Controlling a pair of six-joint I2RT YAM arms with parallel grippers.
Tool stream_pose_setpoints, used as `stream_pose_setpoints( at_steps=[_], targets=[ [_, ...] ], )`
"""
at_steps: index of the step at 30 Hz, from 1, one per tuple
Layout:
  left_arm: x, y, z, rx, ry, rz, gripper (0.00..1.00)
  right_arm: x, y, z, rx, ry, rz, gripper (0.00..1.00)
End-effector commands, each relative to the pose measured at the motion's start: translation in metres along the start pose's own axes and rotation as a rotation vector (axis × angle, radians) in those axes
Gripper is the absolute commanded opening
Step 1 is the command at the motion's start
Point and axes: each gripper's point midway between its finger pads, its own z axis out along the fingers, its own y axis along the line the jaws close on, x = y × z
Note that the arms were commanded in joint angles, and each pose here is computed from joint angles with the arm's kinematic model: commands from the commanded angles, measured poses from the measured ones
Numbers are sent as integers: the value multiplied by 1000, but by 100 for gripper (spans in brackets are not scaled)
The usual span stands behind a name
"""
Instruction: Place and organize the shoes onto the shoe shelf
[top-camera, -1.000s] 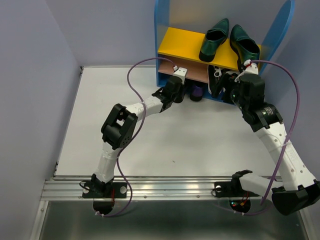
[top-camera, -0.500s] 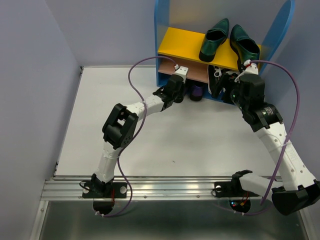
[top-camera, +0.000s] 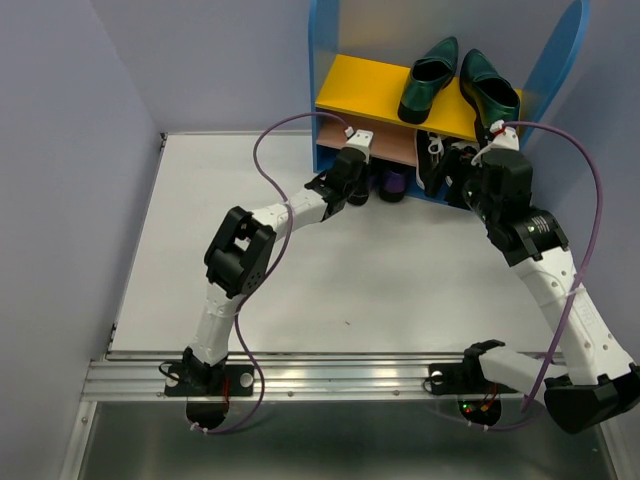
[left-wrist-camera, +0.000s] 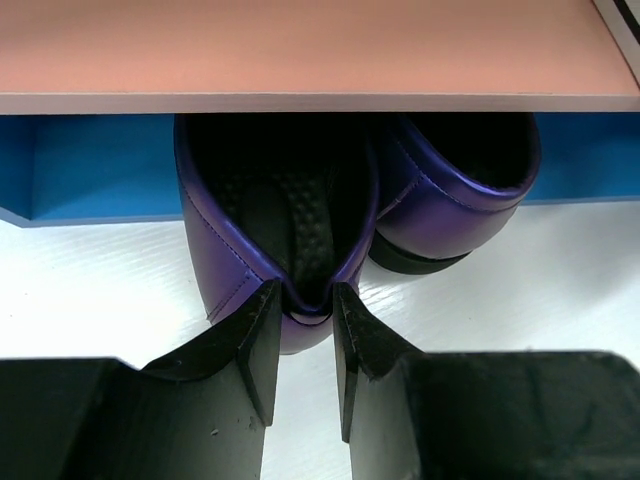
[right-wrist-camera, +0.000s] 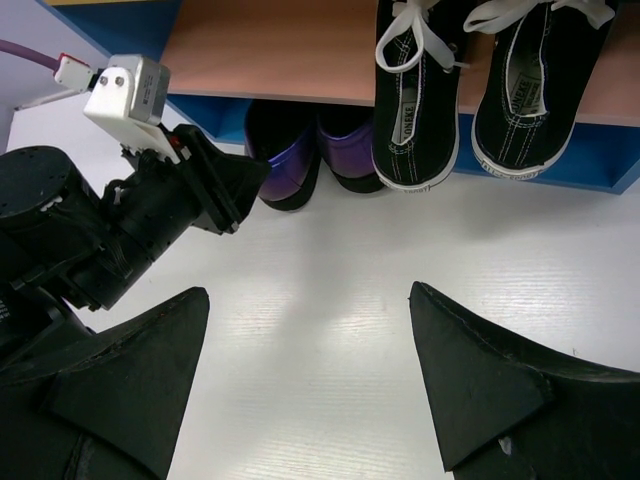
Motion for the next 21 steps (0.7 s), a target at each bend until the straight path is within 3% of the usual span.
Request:
stream_pose_setpoints(
  at_steps=[1,9,21],
  targets=[
    [-69,-14,-1,85,-216,-166,0,-25,5,-14,-17,-74,15,87],
    [-71,9,0,101,-237,-266,0,-25,3,-17,-13,-77,15,87],
    [-53,21,20,64,-232,-235,0,-26,4,-18,-14,-75,16,87]
  ],
)
